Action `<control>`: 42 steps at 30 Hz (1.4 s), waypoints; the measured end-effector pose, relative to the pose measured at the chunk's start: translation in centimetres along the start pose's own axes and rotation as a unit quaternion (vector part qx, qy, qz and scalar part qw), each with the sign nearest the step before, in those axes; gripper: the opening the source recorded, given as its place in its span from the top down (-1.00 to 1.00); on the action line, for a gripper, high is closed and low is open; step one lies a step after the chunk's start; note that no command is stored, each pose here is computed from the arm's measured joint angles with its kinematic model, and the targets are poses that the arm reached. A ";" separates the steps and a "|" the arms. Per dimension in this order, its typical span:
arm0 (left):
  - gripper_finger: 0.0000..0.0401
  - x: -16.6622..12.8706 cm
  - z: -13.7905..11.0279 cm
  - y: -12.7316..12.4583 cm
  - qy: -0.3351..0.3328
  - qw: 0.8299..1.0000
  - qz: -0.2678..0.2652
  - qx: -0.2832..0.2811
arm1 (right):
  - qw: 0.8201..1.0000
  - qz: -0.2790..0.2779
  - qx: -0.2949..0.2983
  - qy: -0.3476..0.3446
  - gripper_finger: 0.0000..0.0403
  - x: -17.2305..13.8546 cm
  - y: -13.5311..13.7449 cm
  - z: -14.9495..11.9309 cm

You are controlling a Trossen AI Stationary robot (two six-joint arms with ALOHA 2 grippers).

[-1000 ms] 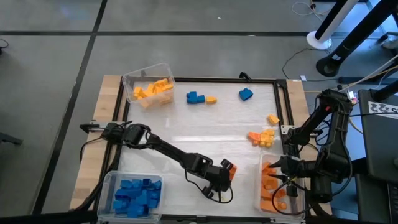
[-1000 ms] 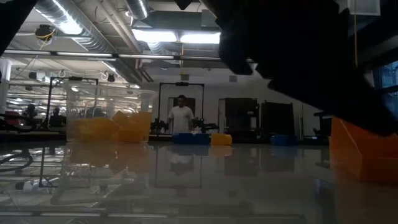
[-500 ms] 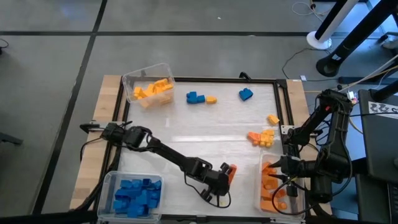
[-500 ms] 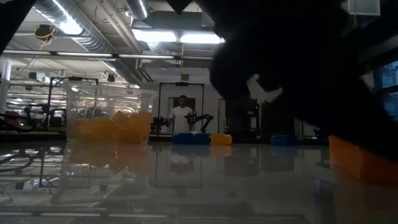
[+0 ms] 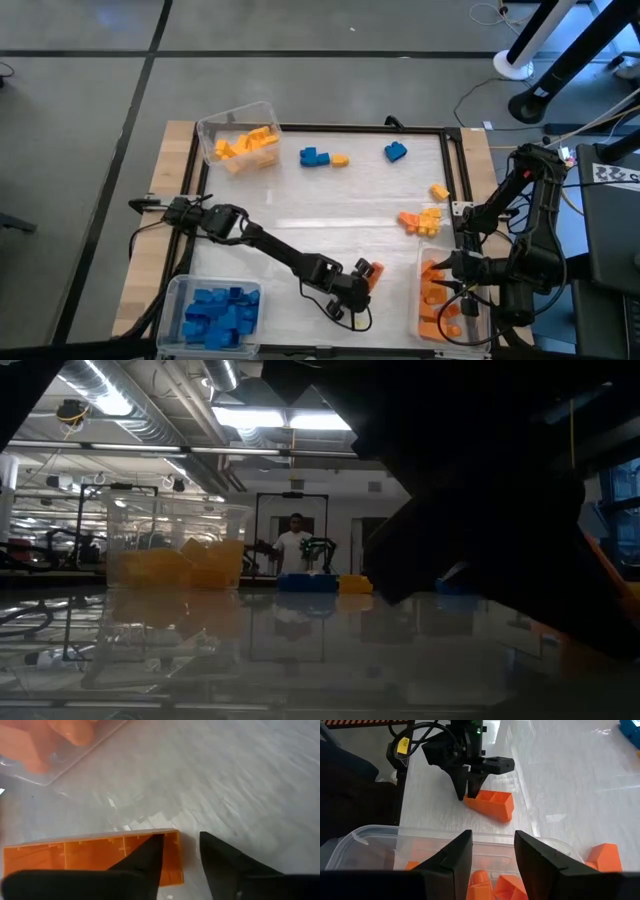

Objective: Sort blocks
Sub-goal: Put the orange game piece into the bottom right transparent bin

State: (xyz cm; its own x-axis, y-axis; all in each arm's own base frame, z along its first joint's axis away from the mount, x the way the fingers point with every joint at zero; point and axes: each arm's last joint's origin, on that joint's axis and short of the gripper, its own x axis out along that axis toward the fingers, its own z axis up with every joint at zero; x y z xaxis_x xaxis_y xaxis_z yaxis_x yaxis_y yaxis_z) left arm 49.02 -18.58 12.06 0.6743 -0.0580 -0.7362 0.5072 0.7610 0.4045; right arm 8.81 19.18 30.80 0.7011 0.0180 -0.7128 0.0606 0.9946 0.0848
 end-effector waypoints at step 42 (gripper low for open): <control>1.00 -8.7 8.7 5.8 -0.440 0.889 -0.031 -0.119 | 0.968 -0.098 -0.045 -0.229 0.27 -2.1 -3.0 1.9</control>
State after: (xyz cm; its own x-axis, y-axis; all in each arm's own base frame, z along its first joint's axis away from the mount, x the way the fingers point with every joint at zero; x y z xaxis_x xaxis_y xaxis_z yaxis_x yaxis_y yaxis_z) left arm 50.72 -19.27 25.54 0.8609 -0.5088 -0.0002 0.5011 0.8478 0.1736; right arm 8.54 15.97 33.38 0.9247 -0.1991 -0.3246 0.1772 0.9795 -0.0959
